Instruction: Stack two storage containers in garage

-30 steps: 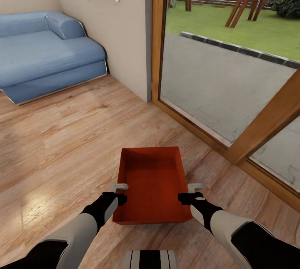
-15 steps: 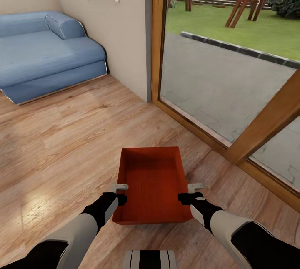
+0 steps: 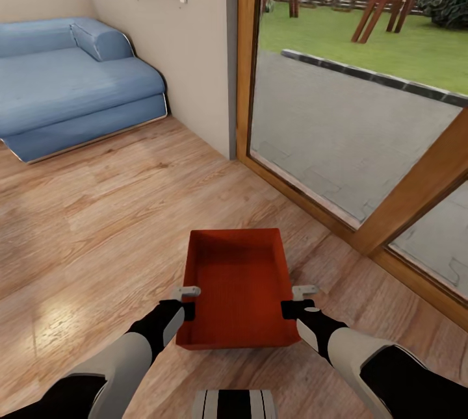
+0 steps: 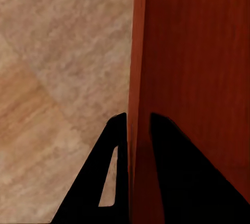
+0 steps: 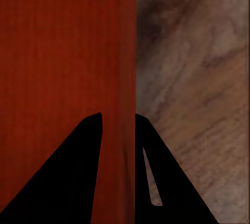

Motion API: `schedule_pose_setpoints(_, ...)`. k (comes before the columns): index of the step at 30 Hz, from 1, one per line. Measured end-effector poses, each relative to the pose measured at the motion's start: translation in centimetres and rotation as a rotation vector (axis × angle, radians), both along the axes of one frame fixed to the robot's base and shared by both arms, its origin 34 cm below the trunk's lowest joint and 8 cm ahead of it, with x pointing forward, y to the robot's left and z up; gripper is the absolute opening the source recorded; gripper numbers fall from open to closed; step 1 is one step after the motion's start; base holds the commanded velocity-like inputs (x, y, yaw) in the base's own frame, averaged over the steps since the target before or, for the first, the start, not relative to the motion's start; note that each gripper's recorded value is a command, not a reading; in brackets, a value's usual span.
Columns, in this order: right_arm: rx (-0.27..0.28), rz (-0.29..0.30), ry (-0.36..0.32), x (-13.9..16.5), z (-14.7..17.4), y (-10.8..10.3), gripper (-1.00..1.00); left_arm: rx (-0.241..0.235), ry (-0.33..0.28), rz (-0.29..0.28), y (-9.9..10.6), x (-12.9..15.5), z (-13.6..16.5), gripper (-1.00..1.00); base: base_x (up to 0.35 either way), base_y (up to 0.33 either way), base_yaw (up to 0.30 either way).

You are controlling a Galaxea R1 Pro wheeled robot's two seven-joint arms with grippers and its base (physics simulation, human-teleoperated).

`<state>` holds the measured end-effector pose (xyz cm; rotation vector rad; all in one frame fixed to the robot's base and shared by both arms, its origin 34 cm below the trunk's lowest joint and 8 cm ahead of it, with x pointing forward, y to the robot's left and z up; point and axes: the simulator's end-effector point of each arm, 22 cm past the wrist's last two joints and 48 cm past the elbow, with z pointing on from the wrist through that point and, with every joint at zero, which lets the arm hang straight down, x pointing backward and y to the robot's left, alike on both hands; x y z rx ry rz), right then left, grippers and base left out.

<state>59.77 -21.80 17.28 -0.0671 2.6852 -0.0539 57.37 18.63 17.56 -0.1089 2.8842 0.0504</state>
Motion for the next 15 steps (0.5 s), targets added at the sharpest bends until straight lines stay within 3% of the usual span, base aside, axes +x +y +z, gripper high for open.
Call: schedule_pose_setpoints(15,-0.001,0.000,-0.001,0.04,0.01,-0.09,-1.00,0.003,-0.006,-0.006,-0.02,0.21,0.10,-1.00,0.000,0.000,0.000)
